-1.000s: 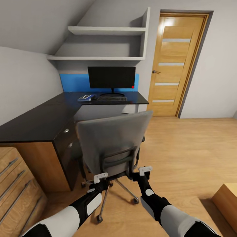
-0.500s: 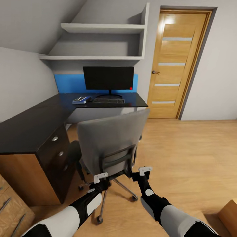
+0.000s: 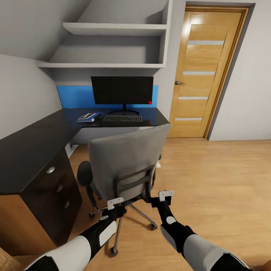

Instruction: In the bedroom, organize the workspace by keeping the computer under the desk, ensuring the monitor is on the desk, placing the keyboard on the desk next to the monitor, placing the mouse on the desk next to the keyboard, moving the folder from the swivel chair onto the desk next to the mouse, stacking the notebook on top of the folder with the pen on top of the notebook, and positioning the swivel chair next to the desk.

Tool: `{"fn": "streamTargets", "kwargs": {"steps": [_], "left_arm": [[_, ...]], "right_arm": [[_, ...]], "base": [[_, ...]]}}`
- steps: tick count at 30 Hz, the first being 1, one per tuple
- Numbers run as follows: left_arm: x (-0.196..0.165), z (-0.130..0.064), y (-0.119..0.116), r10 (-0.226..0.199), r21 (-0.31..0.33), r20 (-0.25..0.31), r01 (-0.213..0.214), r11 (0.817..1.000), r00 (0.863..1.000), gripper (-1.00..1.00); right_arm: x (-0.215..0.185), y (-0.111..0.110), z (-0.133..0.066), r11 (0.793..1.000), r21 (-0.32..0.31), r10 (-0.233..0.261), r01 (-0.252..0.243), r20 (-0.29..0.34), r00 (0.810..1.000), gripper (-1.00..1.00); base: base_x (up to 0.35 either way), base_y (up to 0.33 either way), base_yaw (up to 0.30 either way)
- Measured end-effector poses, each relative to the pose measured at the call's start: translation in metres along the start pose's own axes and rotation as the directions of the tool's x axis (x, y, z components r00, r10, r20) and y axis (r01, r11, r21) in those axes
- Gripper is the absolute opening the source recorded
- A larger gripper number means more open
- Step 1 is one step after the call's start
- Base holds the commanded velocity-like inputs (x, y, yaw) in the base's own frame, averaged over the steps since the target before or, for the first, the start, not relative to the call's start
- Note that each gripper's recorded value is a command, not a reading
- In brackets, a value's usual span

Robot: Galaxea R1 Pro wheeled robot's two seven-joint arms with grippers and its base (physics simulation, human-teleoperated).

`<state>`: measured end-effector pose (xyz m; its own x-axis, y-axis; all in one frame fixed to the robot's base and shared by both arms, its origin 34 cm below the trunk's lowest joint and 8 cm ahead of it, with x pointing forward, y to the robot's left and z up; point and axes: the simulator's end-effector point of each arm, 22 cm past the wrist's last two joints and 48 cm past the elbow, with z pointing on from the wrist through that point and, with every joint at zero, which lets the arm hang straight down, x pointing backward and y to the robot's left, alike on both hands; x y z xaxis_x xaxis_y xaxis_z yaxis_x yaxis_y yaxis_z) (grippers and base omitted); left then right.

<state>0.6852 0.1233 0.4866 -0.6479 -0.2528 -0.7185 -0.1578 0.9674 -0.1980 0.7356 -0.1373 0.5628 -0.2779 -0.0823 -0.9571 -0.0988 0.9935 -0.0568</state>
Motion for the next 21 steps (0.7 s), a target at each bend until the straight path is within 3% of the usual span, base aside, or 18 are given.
{"fn": "streamTargets", "kwargs": {"steps": [21], "left_arm": [[0.0003,-0.0001,0.0000,0.002,-0.001,-0.001,-0.002,1.000,1.000,1.00]], "right_arm": [[0.0007,-0.0007,-0.0001,1.000,0.001,-0.001,0.001,-0.001,1.000,1.00]], "base": [[0.325,0.000,0.000]]}}
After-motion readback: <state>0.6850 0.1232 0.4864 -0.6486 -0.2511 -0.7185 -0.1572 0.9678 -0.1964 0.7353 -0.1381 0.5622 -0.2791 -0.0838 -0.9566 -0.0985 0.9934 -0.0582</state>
